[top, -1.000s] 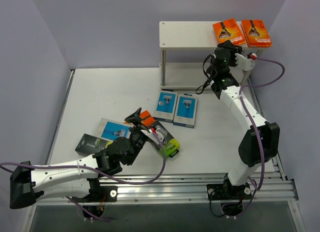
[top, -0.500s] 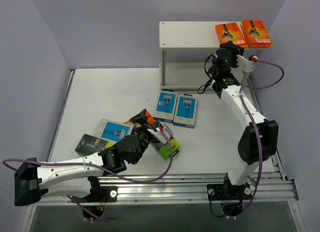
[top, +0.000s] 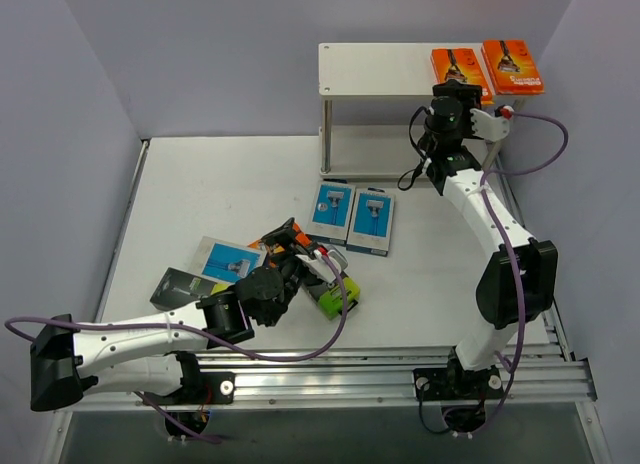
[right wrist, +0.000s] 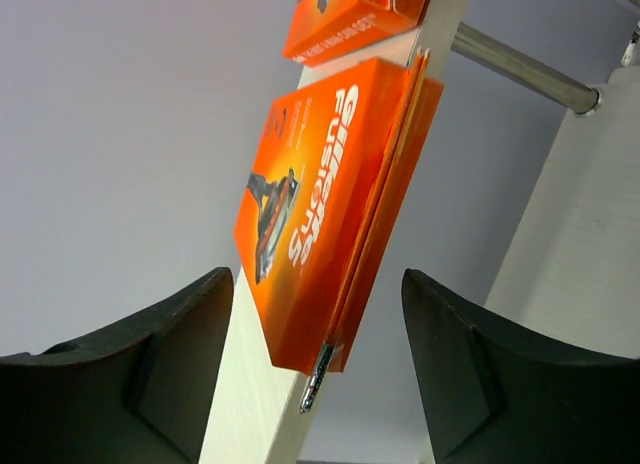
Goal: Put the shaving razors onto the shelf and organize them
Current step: Place the shaving razor onto shelf
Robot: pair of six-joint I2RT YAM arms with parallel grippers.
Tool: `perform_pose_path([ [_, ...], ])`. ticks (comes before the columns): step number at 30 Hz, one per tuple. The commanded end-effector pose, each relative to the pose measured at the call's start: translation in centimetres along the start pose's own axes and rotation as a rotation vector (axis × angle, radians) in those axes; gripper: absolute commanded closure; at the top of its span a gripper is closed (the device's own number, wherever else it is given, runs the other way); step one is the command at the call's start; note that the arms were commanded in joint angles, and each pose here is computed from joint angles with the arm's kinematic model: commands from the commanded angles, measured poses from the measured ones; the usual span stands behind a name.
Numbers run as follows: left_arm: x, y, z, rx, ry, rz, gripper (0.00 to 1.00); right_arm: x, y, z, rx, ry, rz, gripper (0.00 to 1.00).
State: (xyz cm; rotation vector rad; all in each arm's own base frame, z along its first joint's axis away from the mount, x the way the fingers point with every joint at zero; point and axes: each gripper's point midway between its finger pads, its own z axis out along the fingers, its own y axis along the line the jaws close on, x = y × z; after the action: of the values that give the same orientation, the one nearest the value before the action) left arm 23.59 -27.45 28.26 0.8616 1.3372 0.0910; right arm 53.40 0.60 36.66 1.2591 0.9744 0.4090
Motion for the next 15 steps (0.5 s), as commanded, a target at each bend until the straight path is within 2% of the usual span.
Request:
perform_pose_path([
  [1, -2.2, 1.3, 0.0, -0.020, -0.036, -0.064, 0.06, -1.6, 3.1, -0.7, -0.043, 0.021, 0.012, 0.36],
  [7, -2.4, 1.6, -0.2, -0.017, -0.038, -0.070, 0.06, -0.9, 3.4, -1.2, -0.043, 0.094, -0.078, 0.23],
  [12, -2.6, 1.9, -0.3, -0.018, -0.037, -0.072, 0.06, -1.1, 4.7, -1.5, -0.061, 0.143, -0.127, 0.03],
  [15, -2.4, 2.1, -0.3, -0.023, -0.025, -0.057, 0.06, -1.0, 4.5, -1.3, -0.060, 0.187, -0.137, 0.00],
])
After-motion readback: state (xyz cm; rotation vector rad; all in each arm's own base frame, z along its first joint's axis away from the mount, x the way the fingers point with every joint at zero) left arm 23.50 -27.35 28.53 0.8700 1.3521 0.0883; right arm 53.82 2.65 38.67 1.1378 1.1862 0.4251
